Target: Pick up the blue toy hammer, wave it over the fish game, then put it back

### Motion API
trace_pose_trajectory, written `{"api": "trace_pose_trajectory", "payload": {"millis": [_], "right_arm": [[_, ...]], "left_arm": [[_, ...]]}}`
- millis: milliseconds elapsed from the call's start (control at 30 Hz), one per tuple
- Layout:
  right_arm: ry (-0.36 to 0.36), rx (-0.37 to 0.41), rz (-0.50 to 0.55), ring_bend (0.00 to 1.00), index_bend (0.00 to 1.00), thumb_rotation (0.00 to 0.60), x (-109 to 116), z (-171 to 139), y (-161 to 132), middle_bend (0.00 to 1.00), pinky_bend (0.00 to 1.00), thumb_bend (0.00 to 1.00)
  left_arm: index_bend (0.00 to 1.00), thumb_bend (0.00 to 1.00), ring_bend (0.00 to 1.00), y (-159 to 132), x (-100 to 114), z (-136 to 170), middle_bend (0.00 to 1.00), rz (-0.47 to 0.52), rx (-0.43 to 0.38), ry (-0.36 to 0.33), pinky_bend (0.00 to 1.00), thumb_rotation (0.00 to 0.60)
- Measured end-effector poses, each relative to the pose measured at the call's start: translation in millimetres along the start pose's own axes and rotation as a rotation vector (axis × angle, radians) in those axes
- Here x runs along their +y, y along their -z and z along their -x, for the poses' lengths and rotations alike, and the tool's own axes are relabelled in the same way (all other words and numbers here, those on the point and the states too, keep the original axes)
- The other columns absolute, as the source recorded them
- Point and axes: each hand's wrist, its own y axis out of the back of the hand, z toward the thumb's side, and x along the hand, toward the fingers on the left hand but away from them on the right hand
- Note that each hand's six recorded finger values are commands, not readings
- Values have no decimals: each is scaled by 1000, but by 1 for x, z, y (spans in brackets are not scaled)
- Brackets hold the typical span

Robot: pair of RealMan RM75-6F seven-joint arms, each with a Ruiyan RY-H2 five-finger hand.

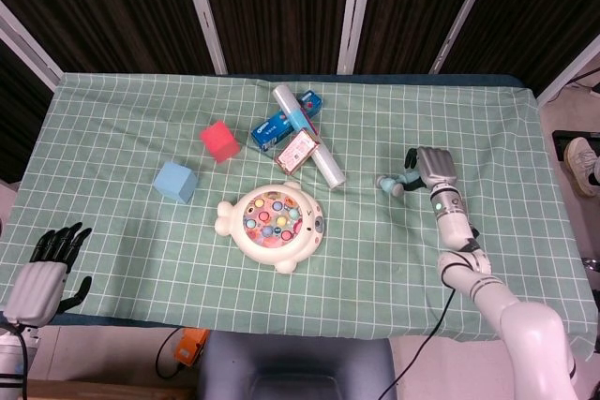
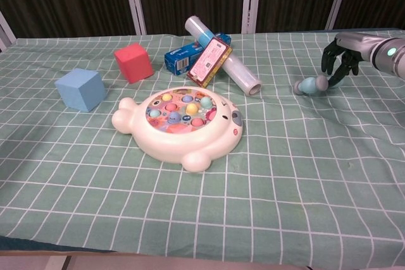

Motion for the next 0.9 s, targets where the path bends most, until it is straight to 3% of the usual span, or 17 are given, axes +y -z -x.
{"api": "trace_pose_trajectory", "payload": {"millis": [433,900], "right_arm": [[7,-9,10,676,616,600,12,15,-19,568,715,306],[-9,-51,21,675,613,600,14,22,-18,566,714,305]], "left_arm": [[0,418,0,4,-2,-6,30,-1,22,8,62,600],[0,419,0,4,-5,-10,30,-10,32,20,61,600]]}}
